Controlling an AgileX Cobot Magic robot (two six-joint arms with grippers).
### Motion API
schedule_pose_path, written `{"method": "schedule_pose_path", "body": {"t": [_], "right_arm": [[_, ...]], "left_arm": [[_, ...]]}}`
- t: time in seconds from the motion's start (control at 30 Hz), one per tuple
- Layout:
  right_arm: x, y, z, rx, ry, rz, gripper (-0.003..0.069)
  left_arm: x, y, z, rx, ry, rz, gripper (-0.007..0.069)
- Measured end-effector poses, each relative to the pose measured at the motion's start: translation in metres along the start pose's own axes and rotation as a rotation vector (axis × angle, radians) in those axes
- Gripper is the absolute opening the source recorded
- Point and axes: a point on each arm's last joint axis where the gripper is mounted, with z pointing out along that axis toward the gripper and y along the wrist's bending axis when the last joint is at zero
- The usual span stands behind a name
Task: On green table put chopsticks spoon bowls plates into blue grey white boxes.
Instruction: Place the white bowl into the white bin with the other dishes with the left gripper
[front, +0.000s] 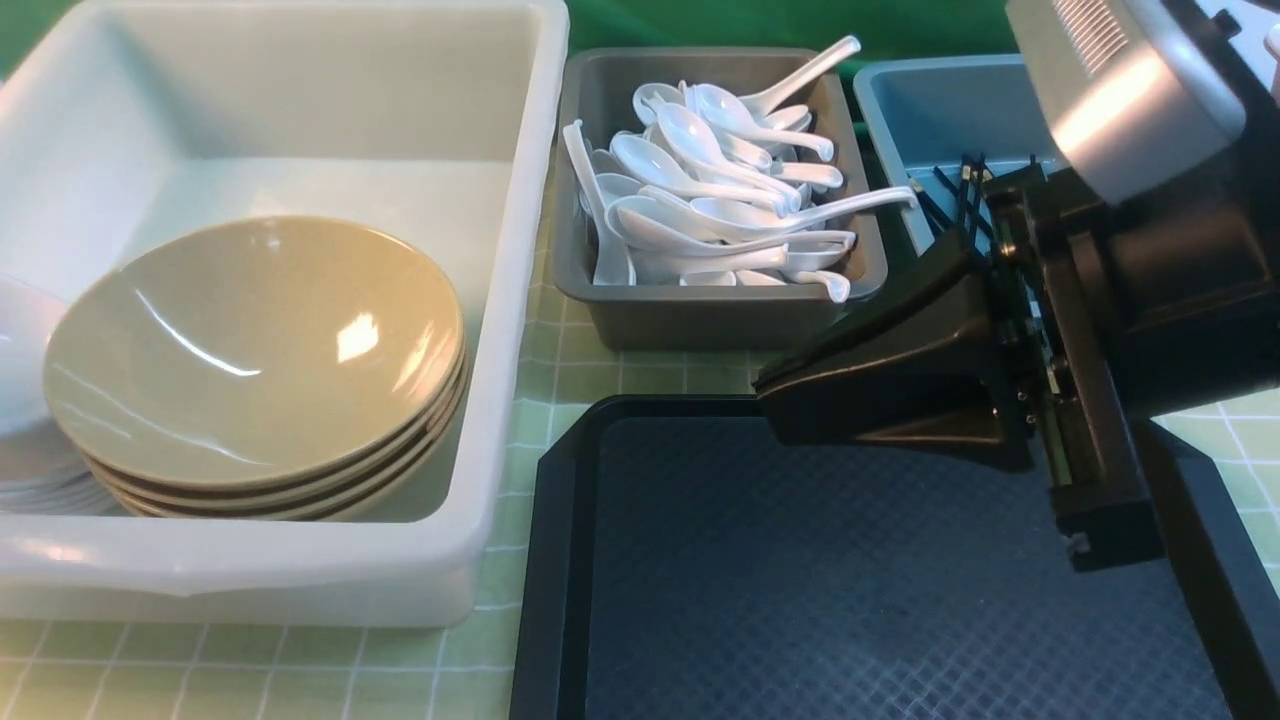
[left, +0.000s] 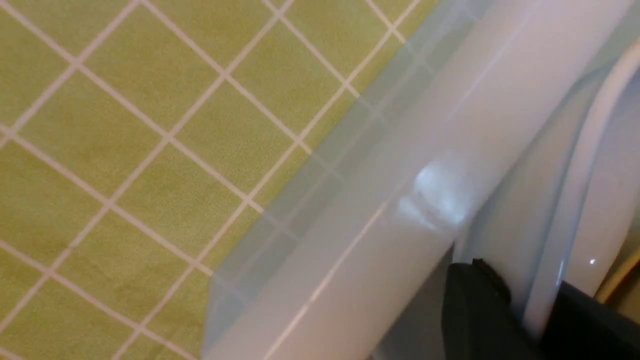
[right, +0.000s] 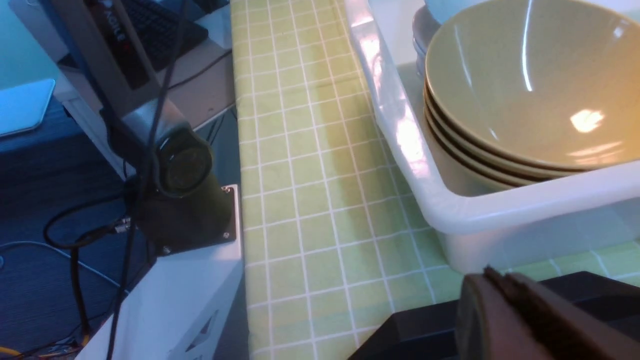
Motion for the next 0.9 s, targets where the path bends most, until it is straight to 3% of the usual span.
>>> {"method": "schedule_pose_path", "body": {"t": [0.3, 0.43, 0.47, 0.5, 0.67, 0.8, 0.9], "right_arm": [[0.0, 0.001, 0.0, -0.01, 0.005, 0.0, 0.0025], [0.0, 0.001, 0.0, -0.012, 0.006, 0.0, 0.0025], [0.001, 0.002, 0.0, -0.016, 0.008, 0.0, 0.0025], [0.001, 0.002, 0.0, -0.018, 0.009, 0.0, 0.0025], [0.001, 0.003, 0.0, -0.031, 0.016, 0.0, 0.0034], [0.001, 0.003, 0.0, -0.031, 0.016, 0.0, 0.0037], [0.001, 0.002, 0.0, -0.021, 0.017, -0.003, 0.0039]], "left_arm": [[-0.001, 0.001, 0.012, -0.008, 0.032, -0.024, 0.004], [0.0, 0.001, 0.012, -0.016, 0.043, -0.023, 0.0162], [0.001, 0.001, 0.012, -0.014, 0.059, -0.032, 0.0232], [0.001, 0.001, 0.012, -0.014, 0.06, -0.032, 0.0242], [0.008, -0.003, 0.005, -0.006, 0.111, -0.044, 0.0506], [0.005, -0.007, -0.017, -0.041, 0.078, -0.017, 0.0633], [-0.003, -0.012, -0.038, -0.056, 0.017, -0.003, 0.0657]]}}
